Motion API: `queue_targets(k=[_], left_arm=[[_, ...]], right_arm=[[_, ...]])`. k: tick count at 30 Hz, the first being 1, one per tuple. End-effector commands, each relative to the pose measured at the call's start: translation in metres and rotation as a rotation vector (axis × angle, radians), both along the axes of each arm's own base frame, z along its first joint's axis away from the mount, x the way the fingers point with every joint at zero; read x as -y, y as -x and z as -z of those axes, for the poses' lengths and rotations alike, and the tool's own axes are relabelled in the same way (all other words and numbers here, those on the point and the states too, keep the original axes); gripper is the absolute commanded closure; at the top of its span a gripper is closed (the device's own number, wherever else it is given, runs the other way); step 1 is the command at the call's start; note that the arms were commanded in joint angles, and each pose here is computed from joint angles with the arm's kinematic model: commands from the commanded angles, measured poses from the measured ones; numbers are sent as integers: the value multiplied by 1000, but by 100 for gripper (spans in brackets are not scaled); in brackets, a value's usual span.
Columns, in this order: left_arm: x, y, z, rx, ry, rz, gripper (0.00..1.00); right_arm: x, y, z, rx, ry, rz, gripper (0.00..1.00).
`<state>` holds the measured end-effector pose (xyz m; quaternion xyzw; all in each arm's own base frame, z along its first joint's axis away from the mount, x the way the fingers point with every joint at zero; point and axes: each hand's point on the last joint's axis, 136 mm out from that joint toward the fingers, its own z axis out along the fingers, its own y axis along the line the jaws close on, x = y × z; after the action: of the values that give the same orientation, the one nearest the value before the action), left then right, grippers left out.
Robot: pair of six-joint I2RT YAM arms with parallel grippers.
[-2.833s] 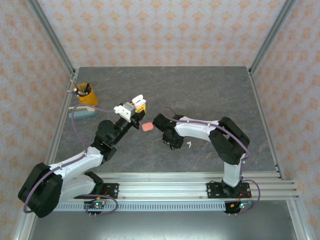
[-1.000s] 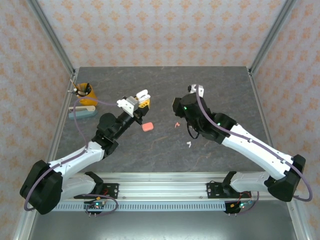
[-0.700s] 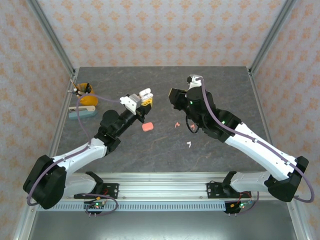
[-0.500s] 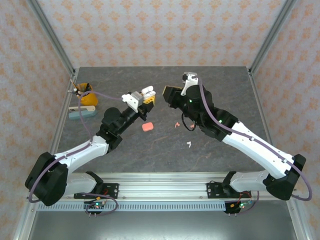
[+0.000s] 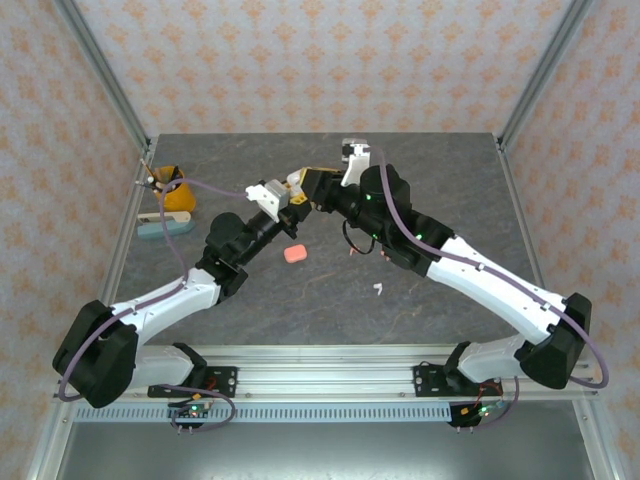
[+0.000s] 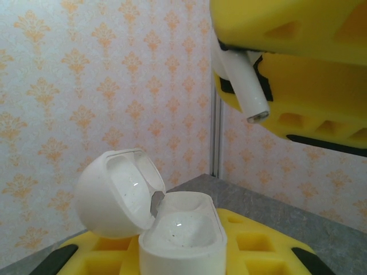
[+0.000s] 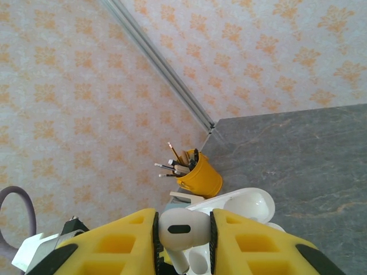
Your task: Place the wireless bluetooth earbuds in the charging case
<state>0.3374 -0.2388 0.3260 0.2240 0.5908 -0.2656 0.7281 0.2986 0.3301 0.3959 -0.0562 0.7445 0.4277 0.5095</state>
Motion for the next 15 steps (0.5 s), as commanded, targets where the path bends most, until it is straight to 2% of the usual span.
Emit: queue_targets(k=[1,15], left_arm=[[2,4,-32,76,60,14,100],[2,6,-40,83,89,20,100]], right_arm=[[-8,0,-6,17,-46,-36,73],[-12,-8,11,6,-35,-15,74]])
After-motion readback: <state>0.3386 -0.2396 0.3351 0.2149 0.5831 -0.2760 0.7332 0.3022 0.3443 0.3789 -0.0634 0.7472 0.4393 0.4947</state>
